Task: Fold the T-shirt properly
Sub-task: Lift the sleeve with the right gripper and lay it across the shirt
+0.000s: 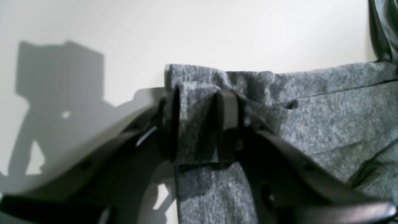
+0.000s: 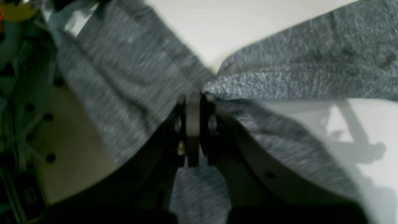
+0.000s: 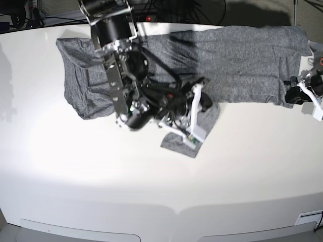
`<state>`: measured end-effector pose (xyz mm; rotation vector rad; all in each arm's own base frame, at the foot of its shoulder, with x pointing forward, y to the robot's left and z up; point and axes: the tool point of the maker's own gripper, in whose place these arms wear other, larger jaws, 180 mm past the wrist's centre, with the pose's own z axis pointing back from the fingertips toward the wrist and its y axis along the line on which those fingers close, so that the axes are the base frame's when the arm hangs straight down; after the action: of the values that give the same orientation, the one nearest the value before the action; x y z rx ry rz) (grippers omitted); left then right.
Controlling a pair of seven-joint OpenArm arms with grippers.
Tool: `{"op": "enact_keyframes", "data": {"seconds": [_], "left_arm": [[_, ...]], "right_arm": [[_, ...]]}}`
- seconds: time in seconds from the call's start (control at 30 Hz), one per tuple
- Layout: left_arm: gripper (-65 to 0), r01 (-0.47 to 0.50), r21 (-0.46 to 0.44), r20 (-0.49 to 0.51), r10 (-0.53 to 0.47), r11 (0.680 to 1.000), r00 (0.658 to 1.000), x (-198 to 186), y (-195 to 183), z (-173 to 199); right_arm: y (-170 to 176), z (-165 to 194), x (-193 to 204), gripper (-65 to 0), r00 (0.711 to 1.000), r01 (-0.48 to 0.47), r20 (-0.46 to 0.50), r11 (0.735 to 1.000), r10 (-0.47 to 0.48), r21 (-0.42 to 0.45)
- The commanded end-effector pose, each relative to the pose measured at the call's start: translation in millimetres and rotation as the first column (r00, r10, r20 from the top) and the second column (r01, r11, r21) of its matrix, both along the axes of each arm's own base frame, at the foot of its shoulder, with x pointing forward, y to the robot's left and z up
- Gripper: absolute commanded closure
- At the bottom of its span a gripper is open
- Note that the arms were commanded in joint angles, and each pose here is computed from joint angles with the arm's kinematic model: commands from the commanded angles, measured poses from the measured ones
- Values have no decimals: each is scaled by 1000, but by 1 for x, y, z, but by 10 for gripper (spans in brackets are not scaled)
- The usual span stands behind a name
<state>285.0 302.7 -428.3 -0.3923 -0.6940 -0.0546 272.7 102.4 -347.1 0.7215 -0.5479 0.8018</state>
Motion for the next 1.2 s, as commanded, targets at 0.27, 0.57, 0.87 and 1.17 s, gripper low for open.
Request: {"op": "enact_keyframes", "data": {"seconds": [0.27, 0.57, 0.87, 1.17], "left_arm": [[-201, -3, 8, 49, 3, 1000, 999, 12, 9, 16], [-201, -3, 8, 49, 3, 1000, 999, 12, 9, 16], [-201, -3, 0, 50, 3, 1000, 999, 12, 6, 15], [-201, -13, 1, 79, 13, 1000, 997, 17, 9, 21]], "right_arm": [[37, 19, -52, 0, 997, -71, -15, 986, 74, 148], [45, 11, -75, 0, 994, -58, -78, 983, 72, 176], [45, 10, -75, -143, 996, -45, -70, 983, 58, 178], [47, 32, -43, -321, 999, -36, 30, 977, 30, 208]]}}
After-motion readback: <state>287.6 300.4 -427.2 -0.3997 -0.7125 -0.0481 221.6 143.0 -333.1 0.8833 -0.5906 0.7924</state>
